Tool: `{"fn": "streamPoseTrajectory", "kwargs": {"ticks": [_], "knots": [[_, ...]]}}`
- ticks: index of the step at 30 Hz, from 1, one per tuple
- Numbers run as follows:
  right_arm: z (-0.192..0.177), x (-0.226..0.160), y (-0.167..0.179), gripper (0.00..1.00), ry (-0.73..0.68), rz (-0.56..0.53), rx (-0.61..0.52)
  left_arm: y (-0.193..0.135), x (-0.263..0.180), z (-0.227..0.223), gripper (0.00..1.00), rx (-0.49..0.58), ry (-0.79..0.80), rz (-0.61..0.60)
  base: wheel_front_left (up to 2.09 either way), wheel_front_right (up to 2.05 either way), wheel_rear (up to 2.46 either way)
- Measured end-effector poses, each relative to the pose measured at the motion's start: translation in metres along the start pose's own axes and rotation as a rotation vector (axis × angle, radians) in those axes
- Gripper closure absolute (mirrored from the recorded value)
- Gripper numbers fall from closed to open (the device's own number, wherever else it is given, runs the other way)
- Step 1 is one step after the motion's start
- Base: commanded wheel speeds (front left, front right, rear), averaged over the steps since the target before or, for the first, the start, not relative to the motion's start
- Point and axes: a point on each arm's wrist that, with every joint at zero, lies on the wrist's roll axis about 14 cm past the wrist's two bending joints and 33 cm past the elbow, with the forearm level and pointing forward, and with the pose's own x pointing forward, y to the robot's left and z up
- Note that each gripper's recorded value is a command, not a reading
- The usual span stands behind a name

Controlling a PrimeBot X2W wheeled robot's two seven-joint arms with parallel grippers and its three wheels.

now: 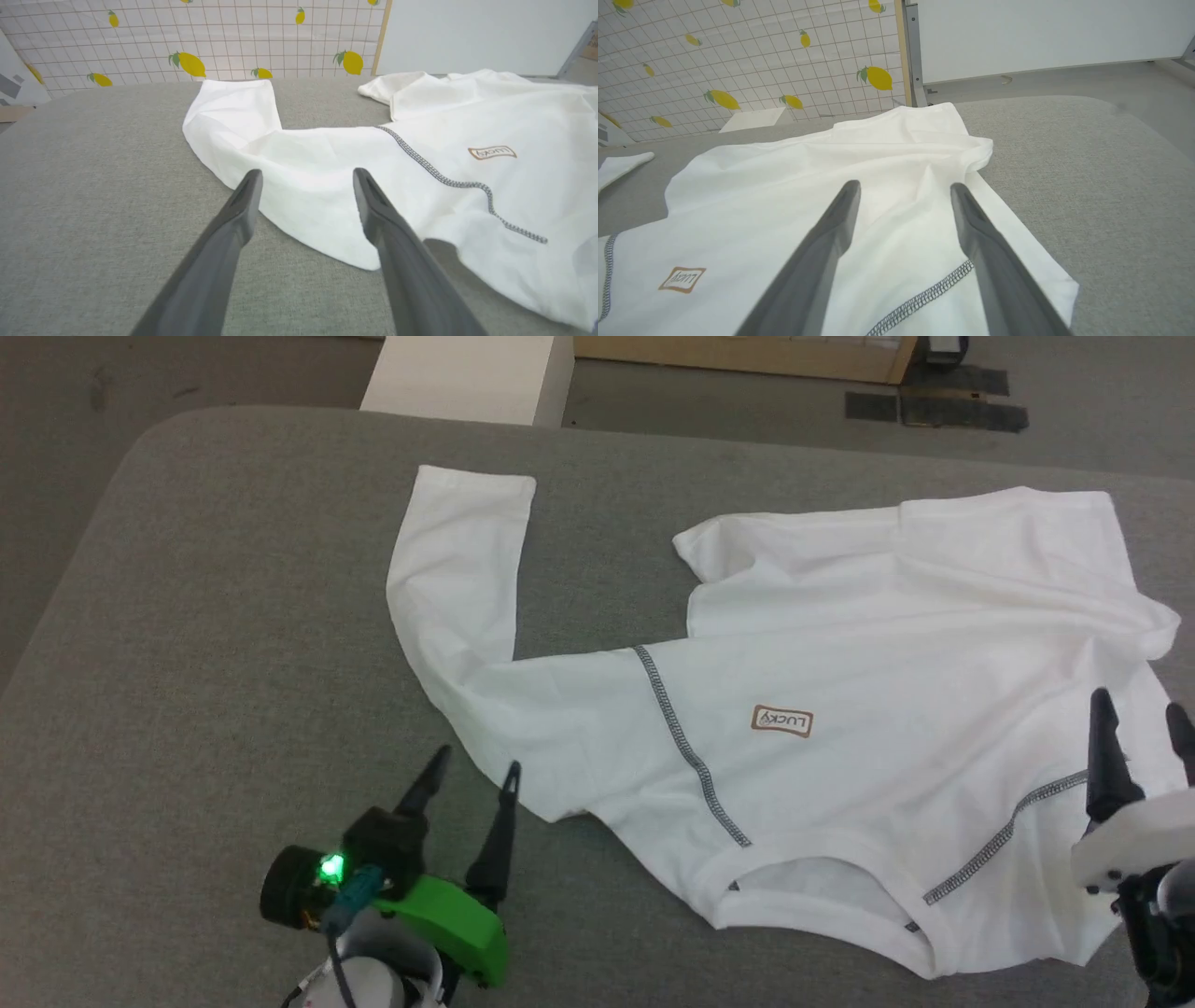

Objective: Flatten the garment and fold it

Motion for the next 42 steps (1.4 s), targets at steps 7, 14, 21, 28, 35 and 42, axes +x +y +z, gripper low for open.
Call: {"fn": "streamPoseTrajectory", "kwargs": {"ticks": [7, 14, 21, 28, 35, 42], "knots": [[-0.003, -0.042, -0.016, 0.0, -0.017, -0.027, 0.017, -0.045, -0.004, -0.045, 0.0, 0.114, 0.268, -0.196, 0.0, 0.0, 0.0], [-0.006, -0.058, -0.023, 0.0, -0.021, -0.042, 0.051, -0.063, 0.006, -0.055, 0.0, 0.204, 0.359, -0.302, 0.0, 0.0, 0.0], [-0.012, -0.065, -0.033, 0.0, -0.012, -0.07, 0.067, -0.086, 0.018, -0.056, 0.83, 0.208, 0.369, -0.386, 0.0, 0.0, 0.0], [-0.013, -0.069, -0.039, 0.0, -0.011, -0.089, 0.075, -0.101, 0.015, -0.054, 1.0, 0.154, 0.365, -0.435, 0.0, 0.0, 0.0], [-0.007, -0.07, -0.036, 0.0, -0.033, -0.078, 0.085, -0.064, 0.023, -0.025, 1.0, 0.092, 0.252, -0.268, 0.0, 0.0, 0.0], [-0.047, -0.077, -0.019, 0.0, 0.168, -0.028, 0.091, 0.024, -0.003, -0.028, 1.0, 0.042, 0.246, 0.046, 0.0, 0.0, 0.0]]}}
